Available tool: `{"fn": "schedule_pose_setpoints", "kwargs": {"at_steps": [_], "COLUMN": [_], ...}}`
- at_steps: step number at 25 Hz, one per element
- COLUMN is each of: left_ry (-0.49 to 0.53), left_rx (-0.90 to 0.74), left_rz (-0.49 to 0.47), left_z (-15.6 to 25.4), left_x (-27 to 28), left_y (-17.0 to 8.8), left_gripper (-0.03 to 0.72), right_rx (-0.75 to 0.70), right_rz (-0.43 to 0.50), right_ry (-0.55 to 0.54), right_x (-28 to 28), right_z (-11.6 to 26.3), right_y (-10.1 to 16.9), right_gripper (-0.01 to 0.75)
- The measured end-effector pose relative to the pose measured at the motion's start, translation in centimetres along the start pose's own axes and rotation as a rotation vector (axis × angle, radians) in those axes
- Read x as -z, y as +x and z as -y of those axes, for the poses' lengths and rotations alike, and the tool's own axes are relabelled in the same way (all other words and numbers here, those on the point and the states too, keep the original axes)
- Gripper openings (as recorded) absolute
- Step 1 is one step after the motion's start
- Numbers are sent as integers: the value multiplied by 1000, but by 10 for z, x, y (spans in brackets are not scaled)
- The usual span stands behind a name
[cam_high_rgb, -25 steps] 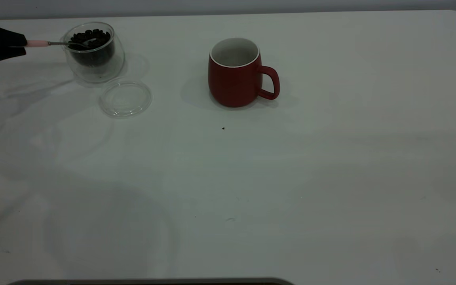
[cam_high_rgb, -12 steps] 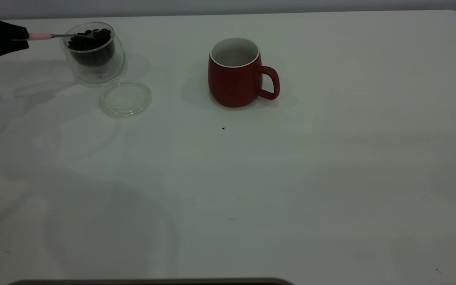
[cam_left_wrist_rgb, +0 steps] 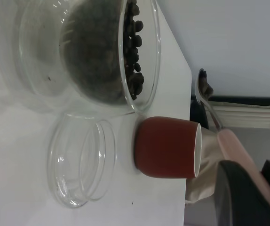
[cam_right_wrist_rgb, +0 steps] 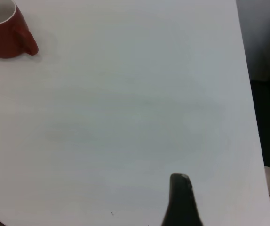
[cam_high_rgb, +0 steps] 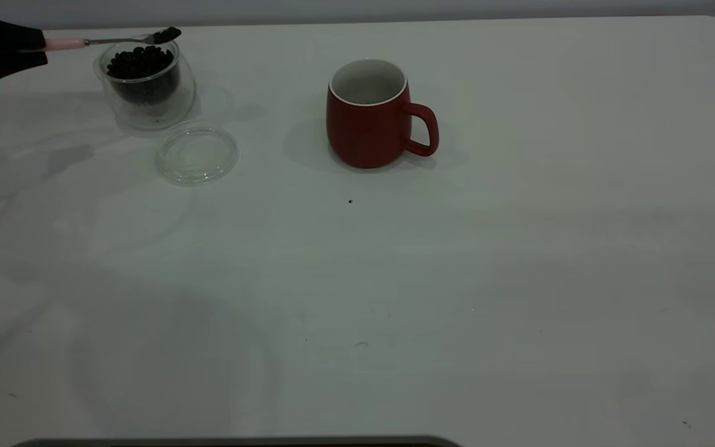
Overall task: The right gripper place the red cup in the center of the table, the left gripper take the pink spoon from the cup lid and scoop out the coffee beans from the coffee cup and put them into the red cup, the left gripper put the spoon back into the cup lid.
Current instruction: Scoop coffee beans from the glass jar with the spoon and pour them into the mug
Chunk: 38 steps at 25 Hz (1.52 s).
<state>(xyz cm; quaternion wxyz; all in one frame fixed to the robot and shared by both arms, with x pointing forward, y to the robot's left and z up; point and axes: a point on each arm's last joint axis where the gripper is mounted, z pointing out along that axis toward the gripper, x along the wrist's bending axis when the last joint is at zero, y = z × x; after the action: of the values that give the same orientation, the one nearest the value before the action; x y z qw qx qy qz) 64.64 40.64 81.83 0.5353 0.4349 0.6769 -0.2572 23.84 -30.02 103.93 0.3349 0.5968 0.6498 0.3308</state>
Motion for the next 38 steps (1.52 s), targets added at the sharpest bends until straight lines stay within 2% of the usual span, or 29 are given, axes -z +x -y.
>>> {"fn": "schedule_pose_setpoints", "kwargs": {"at_steps": [18,26,38], "left_ry": [217,251,254], "left_rx": [-68,-103,-205], "left_rz": [27,68,8], "left_z": [35,50,59], "left_x": [-84,-116,-137], "left_y": [-30,-45,-46], "left_gripper": [127,127,127], "right_rx": [0,0,0], "right_rz": [0,0,0], "right_ry": [0,1,1], "right_x": [0,0,0], "right_z": [0,0,0], "right_y": [0,0,0], "right_gripper": [585,585,585]}}
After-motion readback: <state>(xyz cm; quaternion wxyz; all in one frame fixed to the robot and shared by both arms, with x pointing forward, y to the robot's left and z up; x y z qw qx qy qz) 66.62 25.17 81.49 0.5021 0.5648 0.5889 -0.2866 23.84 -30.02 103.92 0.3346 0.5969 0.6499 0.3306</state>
